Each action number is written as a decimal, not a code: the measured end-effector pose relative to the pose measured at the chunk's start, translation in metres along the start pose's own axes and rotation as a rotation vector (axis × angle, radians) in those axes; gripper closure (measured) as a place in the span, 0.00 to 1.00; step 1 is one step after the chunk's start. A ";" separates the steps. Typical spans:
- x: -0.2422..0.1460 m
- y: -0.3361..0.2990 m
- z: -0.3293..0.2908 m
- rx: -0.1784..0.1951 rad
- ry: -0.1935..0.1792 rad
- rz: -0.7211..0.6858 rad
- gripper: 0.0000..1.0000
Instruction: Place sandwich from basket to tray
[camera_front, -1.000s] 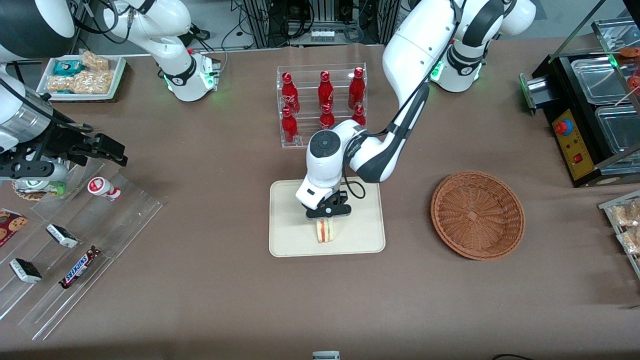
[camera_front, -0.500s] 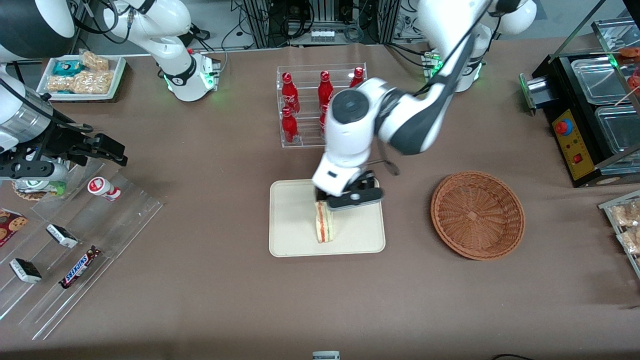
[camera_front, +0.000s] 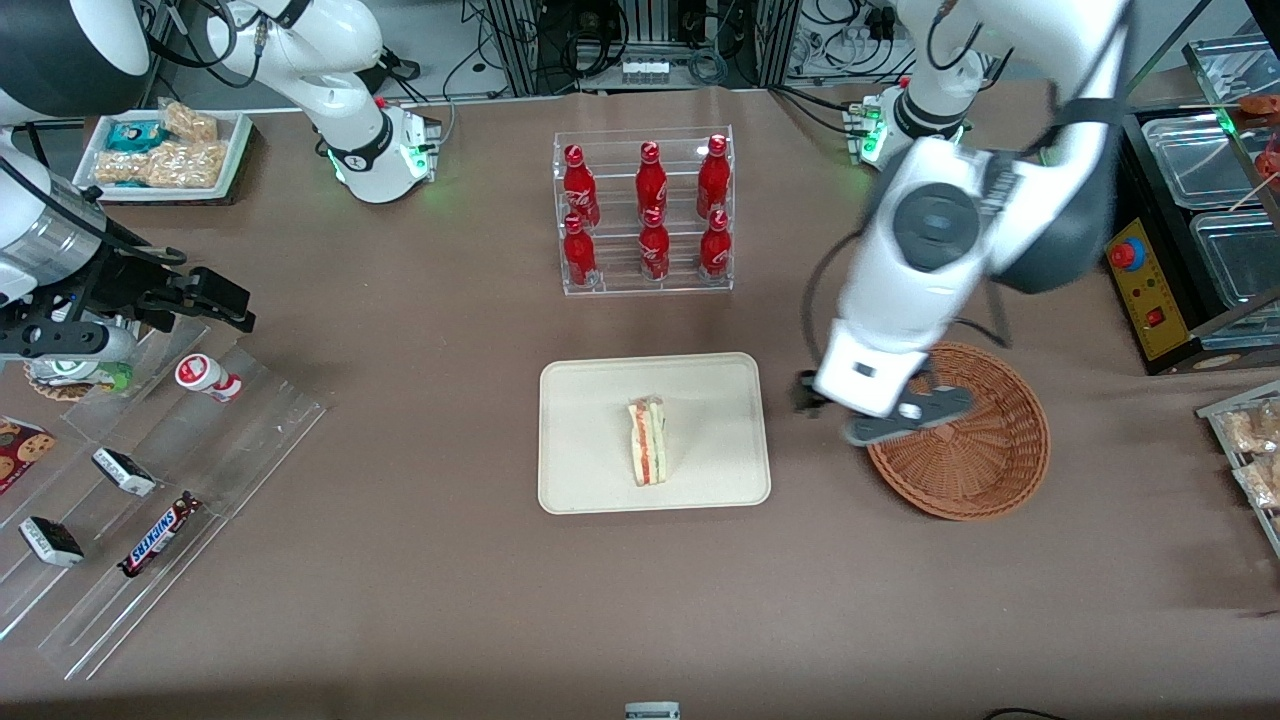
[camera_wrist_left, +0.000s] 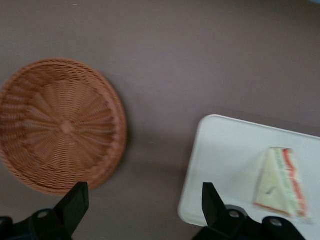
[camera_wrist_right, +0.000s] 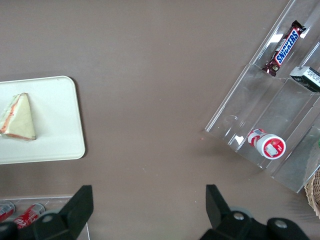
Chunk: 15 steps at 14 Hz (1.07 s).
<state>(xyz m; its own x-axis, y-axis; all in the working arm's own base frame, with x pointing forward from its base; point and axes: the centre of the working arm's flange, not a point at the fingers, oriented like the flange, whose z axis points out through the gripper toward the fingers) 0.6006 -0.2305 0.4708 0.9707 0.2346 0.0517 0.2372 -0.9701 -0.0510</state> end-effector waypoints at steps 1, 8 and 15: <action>0.007 -0.030 0.000 0.006 -0.013 0.017 0.00; 0.006 -0.162 -0.053 -0.008 -0.092 0.163 0.00; -0.002 -0.200 -0.116 -0.036 -0.070 0.352 0.00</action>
<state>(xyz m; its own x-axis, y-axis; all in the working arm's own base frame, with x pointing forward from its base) 0.5473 -0.0442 0.5966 0.9933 -0.1114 -0.0317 -0.1120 -0.9935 -0.0182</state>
